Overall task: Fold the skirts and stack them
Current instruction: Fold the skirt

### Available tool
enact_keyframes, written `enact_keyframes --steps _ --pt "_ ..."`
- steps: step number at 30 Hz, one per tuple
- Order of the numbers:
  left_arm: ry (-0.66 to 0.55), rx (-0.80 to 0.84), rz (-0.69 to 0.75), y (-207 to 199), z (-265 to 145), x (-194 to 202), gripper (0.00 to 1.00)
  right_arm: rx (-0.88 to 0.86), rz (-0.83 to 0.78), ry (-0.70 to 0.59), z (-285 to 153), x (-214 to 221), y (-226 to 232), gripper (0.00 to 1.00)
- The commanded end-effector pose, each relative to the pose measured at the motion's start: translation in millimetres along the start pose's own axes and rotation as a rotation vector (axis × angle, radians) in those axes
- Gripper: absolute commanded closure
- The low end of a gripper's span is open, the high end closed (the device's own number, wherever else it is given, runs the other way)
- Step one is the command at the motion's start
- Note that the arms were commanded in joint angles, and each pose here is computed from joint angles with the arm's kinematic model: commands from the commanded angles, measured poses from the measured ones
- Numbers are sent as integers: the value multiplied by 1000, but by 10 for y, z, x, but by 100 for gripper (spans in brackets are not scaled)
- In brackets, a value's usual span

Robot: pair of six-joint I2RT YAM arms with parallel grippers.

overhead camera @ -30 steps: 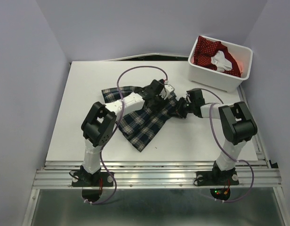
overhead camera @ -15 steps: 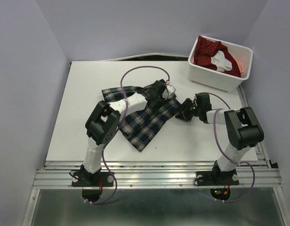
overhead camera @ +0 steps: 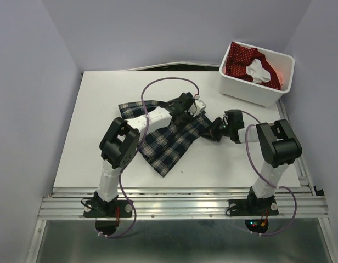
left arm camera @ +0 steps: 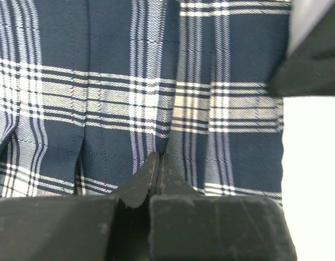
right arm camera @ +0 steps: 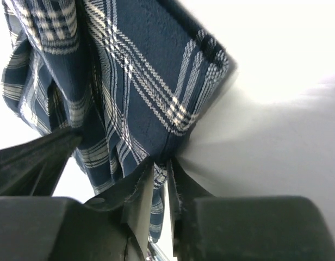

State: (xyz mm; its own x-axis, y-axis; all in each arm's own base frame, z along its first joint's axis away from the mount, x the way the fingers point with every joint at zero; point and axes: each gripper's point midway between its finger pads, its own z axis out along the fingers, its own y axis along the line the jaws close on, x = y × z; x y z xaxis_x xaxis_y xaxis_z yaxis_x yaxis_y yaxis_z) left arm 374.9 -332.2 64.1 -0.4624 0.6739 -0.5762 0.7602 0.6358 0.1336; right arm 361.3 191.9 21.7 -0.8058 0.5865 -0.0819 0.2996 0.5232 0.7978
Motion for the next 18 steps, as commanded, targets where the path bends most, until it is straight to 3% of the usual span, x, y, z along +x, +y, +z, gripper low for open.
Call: enact_keyframes --steps 1,7,18 --pt "-116 53 -17 -56 -527 -445 100 76 22 -15 103 -3 -258 81" --pt "-113 141 -17 -211 -666 -454 100 73 24 -15 95 14 -270 91" --pt "-75 239 -32 -427 -761 -475 100 65 27 -17 80 26 -260 96"
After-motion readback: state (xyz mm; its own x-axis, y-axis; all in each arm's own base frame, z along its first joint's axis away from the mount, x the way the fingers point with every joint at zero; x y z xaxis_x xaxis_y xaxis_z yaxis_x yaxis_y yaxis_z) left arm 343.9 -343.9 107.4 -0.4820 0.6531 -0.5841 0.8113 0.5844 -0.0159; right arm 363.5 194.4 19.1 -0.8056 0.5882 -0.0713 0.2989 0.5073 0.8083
